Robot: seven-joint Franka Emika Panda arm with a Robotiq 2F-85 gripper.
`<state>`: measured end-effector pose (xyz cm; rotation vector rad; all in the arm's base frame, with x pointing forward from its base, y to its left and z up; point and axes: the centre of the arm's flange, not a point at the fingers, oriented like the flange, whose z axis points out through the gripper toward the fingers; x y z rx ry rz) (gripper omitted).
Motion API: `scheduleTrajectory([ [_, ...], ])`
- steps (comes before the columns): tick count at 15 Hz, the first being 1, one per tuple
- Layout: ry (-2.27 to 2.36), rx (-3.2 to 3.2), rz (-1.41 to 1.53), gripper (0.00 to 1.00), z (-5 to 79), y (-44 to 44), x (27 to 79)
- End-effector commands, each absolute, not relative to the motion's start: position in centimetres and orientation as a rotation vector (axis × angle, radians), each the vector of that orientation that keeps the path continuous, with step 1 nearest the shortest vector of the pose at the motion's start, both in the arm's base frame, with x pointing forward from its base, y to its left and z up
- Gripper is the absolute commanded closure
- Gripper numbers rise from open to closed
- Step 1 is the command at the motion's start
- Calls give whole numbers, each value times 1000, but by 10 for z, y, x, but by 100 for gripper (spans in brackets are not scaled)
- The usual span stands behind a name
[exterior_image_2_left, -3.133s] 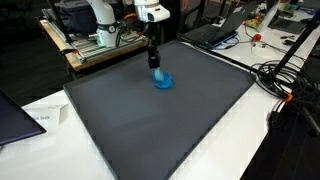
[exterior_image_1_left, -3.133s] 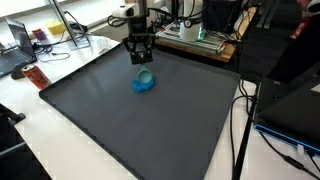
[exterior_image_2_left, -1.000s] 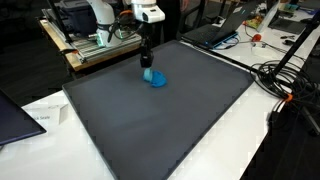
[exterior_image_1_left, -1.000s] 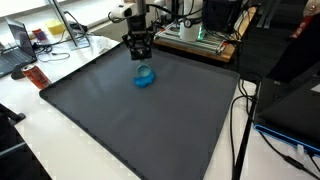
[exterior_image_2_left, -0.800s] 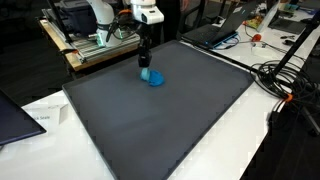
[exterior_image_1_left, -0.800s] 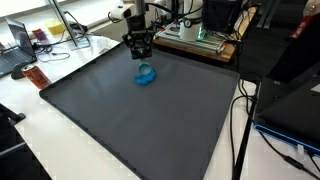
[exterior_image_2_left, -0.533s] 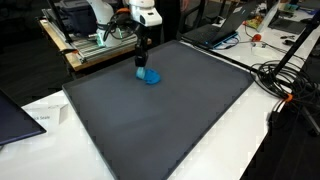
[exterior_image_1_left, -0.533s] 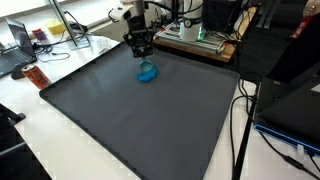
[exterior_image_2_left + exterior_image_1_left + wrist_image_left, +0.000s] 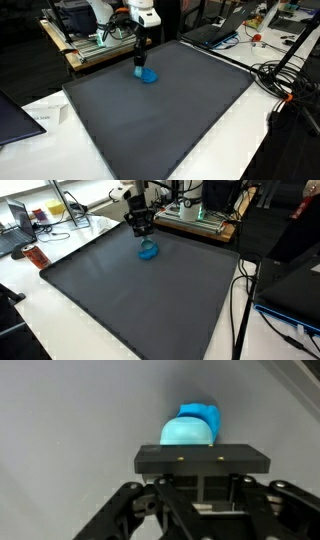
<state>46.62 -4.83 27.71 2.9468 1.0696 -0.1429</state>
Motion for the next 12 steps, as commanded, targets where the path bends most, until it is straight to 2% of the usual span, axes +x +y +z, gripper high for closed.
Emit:
scheduleTrajectory([
  [1,1096,2935,43,78,303,-44,453],
  [12,778,3090,296,78,336,-62,450],
])
